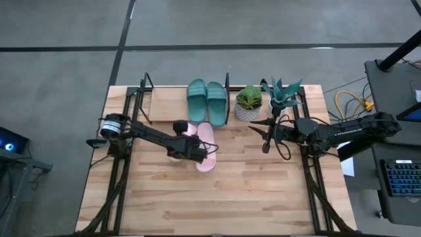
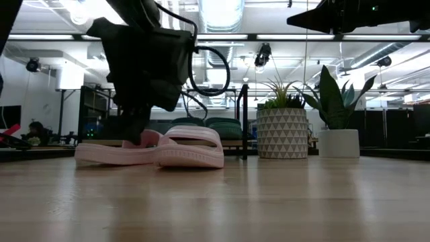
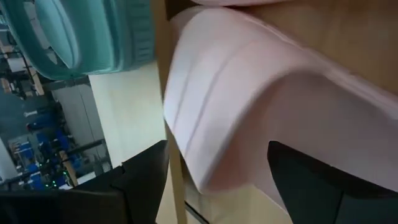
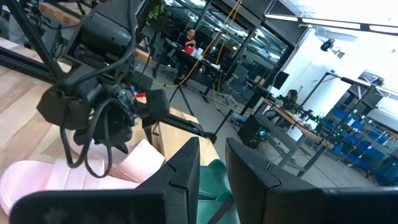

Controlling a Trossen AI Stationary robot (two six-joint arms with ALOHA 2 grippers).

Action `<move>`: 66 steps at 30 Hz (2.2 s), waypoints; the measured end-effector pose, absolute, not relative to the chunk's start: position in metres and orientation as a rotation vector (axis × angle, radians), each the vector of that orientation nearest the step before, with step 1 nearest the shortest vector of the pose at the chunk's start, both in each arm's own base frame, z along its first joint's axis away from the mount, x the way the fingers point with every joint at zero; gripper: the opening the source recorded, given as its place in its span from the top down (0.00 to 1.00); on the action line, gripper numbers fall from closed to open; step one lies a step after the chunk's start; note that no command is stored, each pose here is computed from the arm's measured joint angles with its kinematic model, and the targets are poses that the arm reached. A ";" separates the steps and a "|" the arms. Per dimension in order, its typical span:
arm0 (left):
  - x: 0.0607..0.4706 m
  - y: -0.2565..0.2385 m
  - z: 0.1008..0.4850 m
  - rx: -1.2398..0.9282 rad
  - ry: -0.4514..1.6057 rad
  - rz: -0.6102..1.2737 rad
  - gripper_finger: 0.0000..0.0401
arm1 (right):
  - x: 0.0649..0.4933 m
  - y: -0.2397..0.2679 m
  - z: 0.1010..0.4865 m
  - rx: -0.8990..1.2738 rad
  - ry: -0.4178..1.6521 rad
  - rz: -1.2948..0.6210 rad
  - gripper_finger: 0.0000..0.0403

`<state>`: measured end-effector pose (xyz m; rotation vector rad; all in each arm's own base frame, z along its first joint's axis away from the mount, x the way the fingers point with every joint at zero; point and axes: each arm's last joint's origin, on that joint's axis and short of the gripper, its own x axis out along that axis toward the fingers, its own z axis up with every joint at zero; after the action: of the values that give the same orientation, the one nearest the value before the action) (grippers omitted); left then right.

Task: Pick and place slides into the shelf
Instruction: Put the left pink slide into the shelf

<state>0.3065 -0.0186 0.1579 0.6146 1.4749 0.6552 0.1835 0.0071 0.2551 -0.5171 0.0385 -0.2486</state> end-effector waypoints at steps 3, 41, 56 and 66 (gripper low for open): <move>0.308 -0.015 0.158 0.601 1.471 0.665 0.42 | 0.184 0.007 0.255 -0.517 0.039 -0.249 0.83; 0.275 -0.024 0.238 0.432 1.172 0.460 1.00 | 0.184 0.007 0.256 -0.518 0.029 -0.243 0.83; 0.263 -0.066 0.297 0.706 0.552 0.180 1.00 | 0.185 0.023 0.254 -0.679 -0.110 0.244 0.63; 0.273 -0.073 0.293 0.826 0.390 0.031 1.00 | 0.208 0.029 0.240 -0.790 -0.121 0.340 0.41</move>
<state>0.2733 -0.0725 0.2925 0.8265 0.3899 0.0315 0.2079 0.0294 0.2398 -0.7896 -0.1213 0.3395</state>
